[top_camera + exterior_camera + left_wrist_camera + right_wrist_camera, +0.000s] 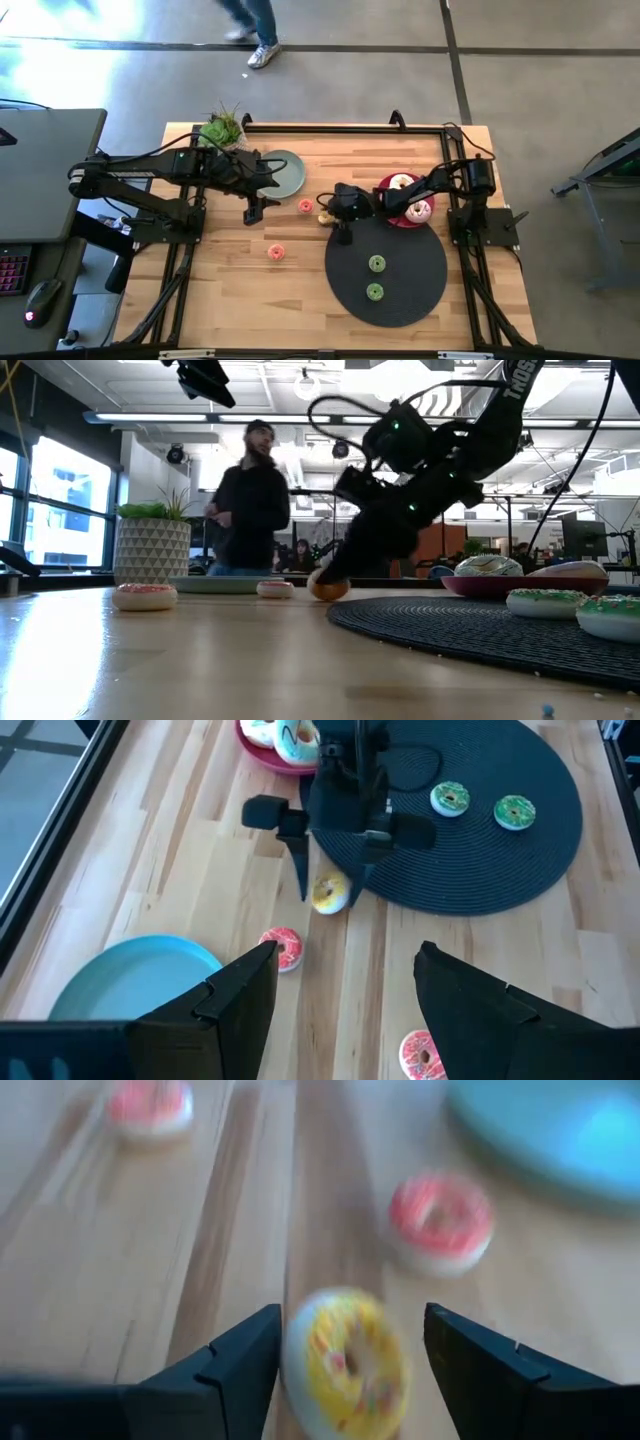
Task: Pick & Place donuts
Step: Put the small yellow donut on the gray plate
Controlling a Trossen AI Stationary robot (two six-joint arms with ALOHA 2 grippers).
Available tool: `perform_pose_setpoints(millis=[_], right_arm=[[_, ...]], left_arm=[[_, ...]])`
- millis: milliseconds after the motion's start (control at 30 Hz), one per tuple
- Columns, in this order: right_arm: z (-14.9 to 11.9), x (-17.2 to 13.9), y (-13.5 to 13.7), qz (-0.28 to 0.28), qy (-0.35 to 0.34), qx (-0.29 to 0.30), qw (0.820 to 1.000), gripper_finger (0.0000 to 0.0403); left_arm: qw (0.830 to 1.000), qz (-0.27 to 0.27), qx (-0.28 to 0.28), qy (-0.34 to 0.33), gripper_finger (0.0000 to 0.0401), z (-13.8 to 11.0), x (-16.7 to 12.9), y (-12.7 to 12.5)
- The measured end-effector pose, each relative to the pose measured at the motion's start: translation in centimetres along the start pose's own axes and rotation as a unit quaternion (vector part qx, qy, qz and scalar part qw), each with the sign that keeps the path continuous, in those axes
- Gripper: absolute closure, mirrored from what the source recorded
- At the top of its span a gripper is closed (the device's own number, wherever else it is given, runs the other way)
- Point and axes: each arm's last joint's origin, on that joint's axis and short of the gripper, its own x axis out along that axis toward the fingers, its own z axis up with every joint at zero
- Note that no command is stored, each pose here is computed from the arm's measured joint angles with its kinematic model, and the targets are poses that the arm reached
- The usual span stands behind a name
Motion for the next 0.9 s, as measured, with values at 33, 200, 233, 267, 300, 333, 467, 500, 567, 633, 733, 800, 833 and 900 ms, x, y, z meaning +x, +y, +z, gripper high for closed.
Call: perform_pose_setpoints(millis=[33, 200, 233, 267, 300, 333, 467, 500, 567, 633, 733, 800, 833, 900], right_arm=[[0.4, 0.0, 0.0, -0.007, -0.019, -0.003, 1.000, 0.0169], [2.0, -0.1, -0.6, -0.048, -0.086, -0.008, 0.995, 0.0169], [2.1, 0.0, -0.8, -0.042, -0.079, 0.001, 0.996, 0.0169], [2.1, 0.0, -0.9, -0.033, -0.066, 0.008, 0.997, 0.0169], [2.0, 0.1, -0.9, -0.026, -0.046, 0.013, 0.999, 0.0169], [1.8, 0.2, -0.9, -0.022, -0.026, 0.013, 0.999, 0.0169], [1.4, 0.3, -0.2, -0.006, 0.022, -0.007, 1.000, 0.0169], [1.5, 0.3, 0.1, 0.004, 0.026, -0.001, 1.000, 0.0169], [1.5, 0.3, 0.5, 0.033, 0.029, 0.010, 0.999, 0.0169], [1.5, 0.3, 0.9, 0.052, 0.029, 0.009, 0.998, 0.0169], [1.3, 0.5, 1.0, 0.039, 0.031, 0.009, 0.999, 0.0169], [0.8, 0.8, 0.9, 0.035, 0.040, 0.010, 0.999, 0.0169], [0.6, 0.9, 0.7, 0.029, 0.044, 0.011, 0.999, 0.0169], [0.2, 1.2, 0.6, 0.011, 0.051, 0.010, 0.999, 0.0169]], left_arm=[[1.000, 0.000, -0.001, -0.001, 0.0174, 0.0, 0.0, 0.0], [1.000, 0.000, -0.003, -0.001, 0.0174, 0.0, 0.0, 0.0], [1.000, 0.000, -0.004, -0.001, 0.0174, 0.0, 0.0, 0.0], [1.000, -0.001, -0.006, 0.000, 0.0174, 0.0, 0.0, 0.0], [1.000, -0.001, -0.008, 0.000, 0.0174, 0.0, 0.0, 0.0], [1.000, -0.002, -0.011, 0.002, 0.0174, 0.0, 0.0, 0.0], [1.000, -0.001, -0.014, 0.013, 0.0174, -0.3, 0.0, 0.0], [1.000, -0.001, -0.014, 0.014, 0.0174, -0.3, 0.0, 0.0], [1.000, -0.001, -0.014, 0.014, 0.0174, -0.3, 0.0, 0.0], [1.000, 0.000, -0.014, 0.014, 0.0174, -0.3, 0.0, 0.0], [1.000, 0.001, -0.014, 0.013, 0.0174, -0.3, 0.0, 0.0], [1.000, 0.000, -0.014, 0.009, 0.0174, -0.2, 0.0, 0.0], [1.000, 0.000, -0.014, 0.008, 0.0174, -0.2, 0.0, 0.0], [1.000, 0.000, -0.014, 0.008, 0.0174, -0.2, 0.0, 0.0]])
